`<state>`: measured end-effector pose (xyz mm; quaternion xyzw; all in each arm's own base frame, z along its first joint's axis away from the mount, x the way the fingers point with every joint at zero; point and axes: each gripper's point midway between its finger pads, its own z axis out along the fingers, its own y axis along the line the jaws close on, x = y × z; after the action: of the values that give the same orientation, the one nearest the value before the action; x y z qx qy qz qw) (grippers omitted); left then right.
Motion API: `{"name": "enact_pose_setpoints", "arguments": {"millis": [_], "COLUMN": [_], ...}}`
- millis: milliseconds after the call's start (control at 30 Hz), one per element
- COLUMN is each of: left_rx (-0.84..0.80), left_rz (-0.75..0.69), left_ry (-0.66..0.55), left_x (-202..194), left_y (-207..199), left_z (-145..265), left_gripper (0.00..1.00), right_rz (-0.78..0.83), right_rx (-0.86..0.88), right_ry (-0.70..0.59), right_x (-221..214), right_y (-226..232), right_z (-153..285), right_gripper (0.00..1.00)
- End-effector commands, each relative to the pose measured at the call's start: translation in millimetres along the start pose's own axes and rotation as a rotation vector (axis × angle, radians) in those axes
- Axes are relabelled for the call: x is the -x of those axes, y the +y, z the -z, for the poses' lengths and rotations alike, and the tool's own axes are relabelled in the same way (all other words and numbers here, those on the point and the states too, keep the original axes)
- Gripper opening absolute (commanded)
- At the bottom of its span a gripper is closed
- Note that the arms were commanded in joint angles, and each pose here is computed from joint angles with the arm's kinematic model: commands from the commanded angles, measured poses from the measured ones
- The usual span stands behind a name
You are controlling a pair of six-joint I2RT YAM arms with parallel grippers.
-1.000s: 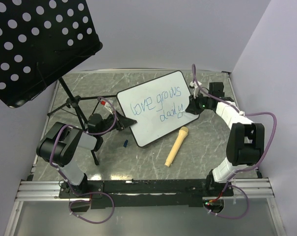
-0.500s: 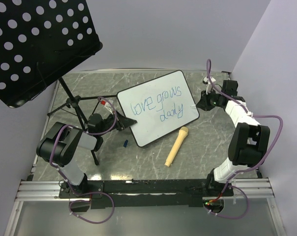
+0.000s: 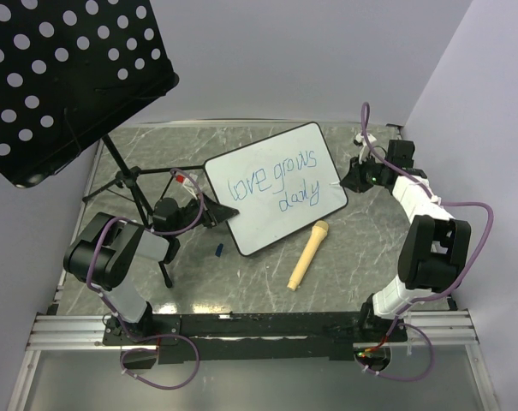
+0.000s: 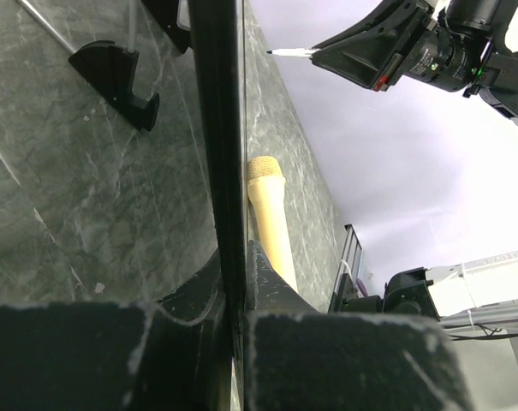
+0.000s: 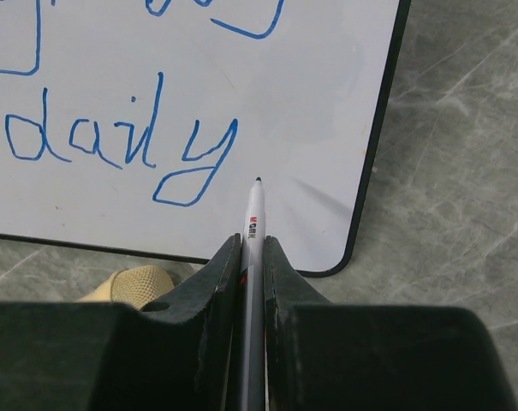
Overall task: Write a sentence on the whiteboard
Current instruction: Pick up the whiteboard from the center of the board.
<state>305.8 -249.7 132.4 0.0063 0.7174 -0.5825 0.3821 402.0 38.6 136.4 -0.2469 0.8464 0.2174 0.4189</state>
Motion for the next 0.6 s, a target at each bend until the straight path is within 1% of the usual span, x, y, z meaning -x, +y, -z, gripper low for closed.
{"name": "enact_pose_setpoints", "arguments": {"millis": [0,100,233,400,433,467,567], "left_rx": [-0.179,-0.181,-0.2,-0.208,-0.213,-0.195,-0.186], "left_rz": [-0.212,-0.224,-0.255,-0.315,-0.355,-0.352,-0.417], "left_ry": [-0.047,-0.044,-0.01,0.021,0.018,0.035,0.022], "left_x": [24.8,25.4,22.7,26.8,30.1,32.3,44.2], "left_y": [-43.7,-43.6,-45.4,-48.2,-51.0,-48.8,-52.1], "left_z": [-7.1,-8.3,-10.1,-15.7,-16.7,-20.1,-25.8], "left_gripper": [0.01,0.01,0.01,0.01,0.01,0.01,0.01], "right_rz": [0.01,0.005,0.013,0.063,0.069,0.079,0.09], "right_rx": [0.014,0.016,0.02,0.021,0.02,0.019,0.018], "right_ry": [-0.035,-0.038,-0.045,-0.094,-0.102,-0.109,-0.138], "right_x": [5.6,4.9,7.9,30.5,33.7,37.6,46.3], "right_y": [0.8,1.1,4.1,18.8,21.2,26.4,35.4], "right_z": [-4.1,-5.0,-1.0,24.0,29.5,37.5,55.5], "right_gripper": [0.0,0.0,0.0,0.0,0.0,0.0,0.0]}}
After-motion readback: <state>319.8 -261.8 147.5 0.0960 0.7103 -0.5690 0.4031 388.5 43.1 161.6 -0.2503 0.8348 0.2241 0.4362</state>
